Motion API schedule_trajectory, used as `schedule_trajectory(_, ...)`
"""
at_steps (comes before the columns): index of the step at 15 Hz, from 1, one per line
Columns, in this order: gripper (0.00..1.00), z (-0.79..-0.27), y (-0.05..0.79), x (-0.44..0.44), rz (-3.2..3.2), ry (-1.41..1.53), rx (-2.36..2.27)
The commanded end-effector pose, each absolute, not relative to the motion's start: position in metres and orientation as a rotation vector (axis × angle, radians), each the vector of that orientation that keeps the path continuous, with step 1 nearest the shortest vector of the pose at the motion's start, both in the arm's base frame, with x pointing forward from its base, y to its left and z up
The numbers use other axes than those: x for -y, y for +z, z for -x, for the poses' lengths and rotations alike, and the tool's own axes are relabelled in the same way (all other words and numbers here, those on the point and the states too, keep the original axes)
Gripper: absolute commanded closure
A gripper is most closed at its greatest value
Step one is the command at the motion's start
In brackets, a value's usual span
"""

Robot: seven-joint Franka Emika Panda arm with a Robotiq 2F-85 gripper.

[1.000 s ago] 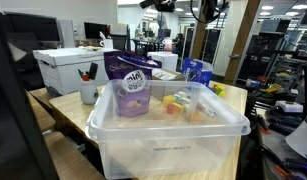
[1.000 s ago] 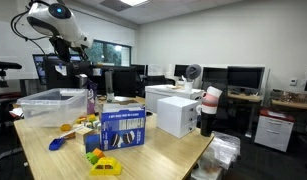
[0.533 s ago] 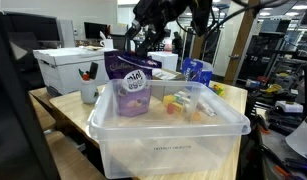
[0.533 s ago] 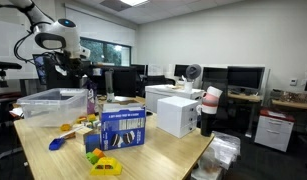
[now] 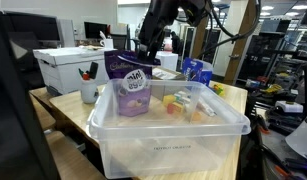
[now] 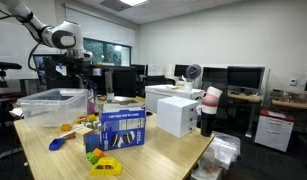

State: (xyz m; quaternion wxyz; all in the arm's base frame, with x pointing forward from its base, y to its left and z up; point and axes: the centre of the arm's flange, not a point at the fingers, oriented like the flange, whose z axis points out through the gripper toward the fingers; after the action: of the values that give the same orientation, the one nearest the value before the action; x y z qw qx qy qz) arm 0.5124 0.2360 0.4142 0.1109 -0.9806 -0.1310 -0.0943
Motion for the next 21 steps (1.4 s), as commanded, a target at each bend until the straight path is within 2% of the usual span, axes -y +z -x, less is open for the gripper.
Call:
schedule_trajectory(1,0.0,-0.551,0.477,-0.266,3.043,-0.142,0.457)
schedule_trajectory(6,0.0,-0.567,0.507,-0.292,3.16,0.005,0.748)
schedule_trajectory(12,0.0,-0.584,0.513,-0.318,2.955,-0.022,1.215)
schedule_trajectory(13,0.0,-0.566,0.509,-0.313,3.02,-0.048,1.054)
schedule_trajectory(21,0.0,-0.565,0.494,-0.295,3.034,0.011,1.004)
